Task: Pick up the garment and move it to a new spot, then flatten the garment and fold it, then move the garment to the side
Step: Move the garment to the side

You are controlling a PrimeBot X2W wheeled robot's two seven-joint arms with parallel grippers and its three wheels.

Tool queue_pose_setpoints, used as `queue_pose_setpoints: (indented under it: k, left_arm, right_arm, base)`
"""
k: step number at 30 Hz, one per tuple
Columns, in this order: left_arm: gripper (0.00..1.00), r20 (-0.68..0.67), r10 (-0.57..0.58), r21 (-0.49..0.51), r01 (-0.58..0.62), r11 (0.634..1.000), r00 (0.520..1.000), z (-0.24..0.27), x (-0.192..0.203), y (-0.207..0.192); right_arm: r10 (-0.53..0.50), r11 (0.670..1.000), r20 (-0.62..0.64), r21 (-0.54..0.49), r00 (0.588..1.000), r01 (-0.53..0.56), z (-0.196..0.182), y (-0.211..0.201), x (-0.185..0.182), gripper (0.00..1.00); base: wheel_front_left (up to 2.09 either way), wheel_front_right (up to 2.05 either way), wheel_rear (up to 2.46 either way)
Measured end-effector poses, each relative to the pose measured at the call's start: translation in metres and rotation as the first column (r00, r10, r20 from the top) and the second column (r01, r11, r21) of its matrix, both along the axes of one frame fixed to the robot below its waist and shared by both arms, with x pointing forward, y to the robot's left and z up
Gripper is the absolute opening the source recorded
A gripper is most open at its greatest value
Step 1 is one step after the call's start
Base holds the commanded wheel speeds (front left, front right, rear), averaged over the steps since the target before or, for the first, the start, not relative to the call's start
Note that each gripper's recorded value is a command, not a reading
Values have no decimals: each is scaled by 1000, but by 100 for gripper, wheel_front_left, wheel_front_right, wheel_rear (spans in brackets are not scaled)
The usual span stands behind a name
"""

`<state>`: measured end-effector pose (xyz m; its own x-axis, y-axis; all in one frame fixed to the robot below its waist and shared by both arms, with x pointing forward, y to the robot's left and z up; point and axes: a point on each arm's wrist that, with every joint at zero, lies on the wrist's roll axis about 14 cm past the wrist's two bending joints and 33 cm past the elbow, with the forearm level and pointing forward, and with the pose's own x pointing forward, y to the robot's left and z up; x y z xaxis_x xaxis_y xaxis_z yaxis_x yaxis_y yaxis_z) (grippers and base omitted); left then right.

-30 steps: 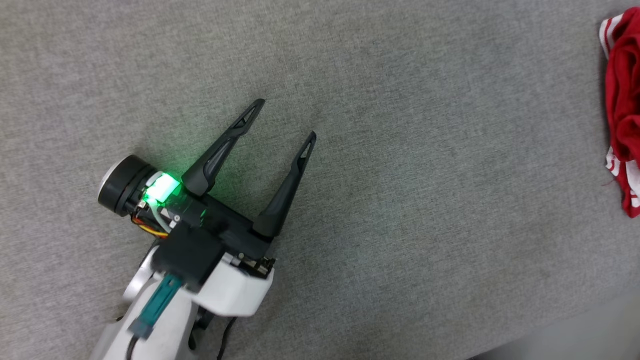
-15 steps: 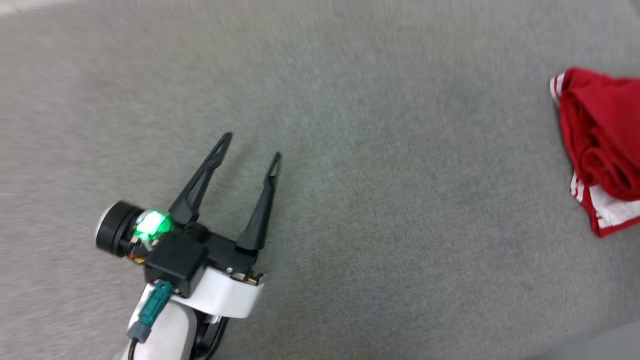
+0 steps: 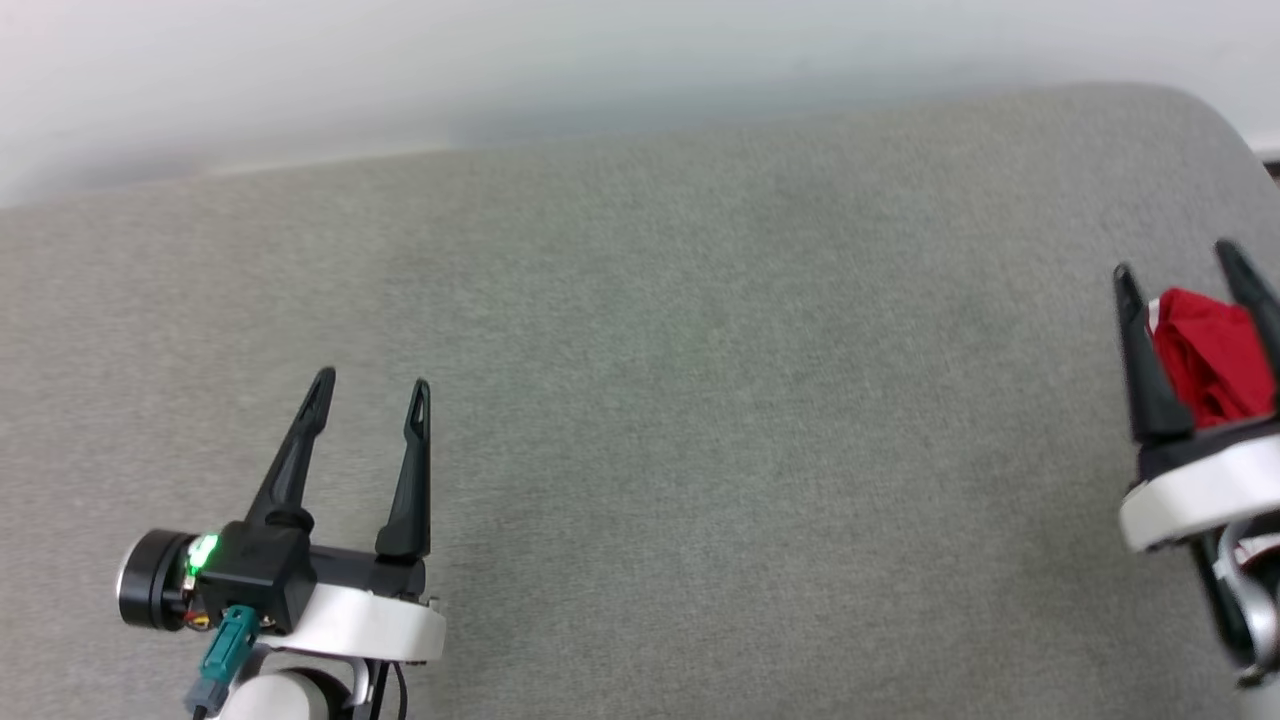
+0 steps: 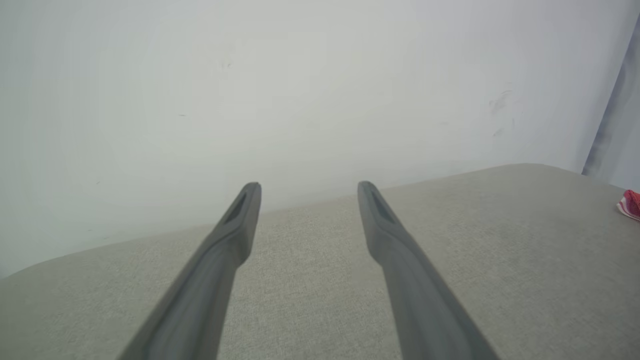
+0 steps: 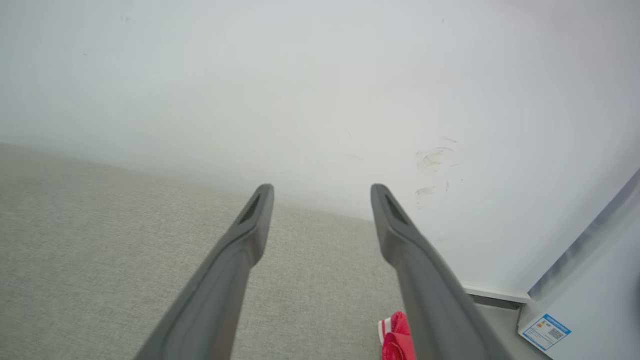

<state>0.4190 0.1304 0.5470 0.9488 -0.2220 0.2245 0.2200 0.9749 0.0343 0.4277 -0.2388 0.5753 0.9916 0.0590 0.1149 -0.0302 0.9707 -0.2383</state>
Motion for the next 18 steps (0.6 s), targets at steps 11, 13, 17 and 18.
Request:
queue_pose_setpoints:
  k: [11,13,17,18]
  left_arm:
    - [100,-46,120,-21,-121,992,992,-8,-37,36]
    - [100,-63,132,-59,-136,989,989,-11,-41,40]
    - [100,-71,147,-80,-152,985,987,-12,-43,47]
    - [100,-76,147,-84,-153,985,986,-14,-44,47]
  right_arm:
    - [43,969,41,243,998,-52,-22,41,-35,100]
    - [51,961,29,269,998,-56,-30,46,-39,100]
    - [71,957,3,283,997,-69,-44,57,-45,100]
    - [69,955,2,288,998,-67,-45,57,-45,100]
  base:
    - [0,0,0]
    - [0,0,0]
    - [0,0,0]
    - [0,0,0]
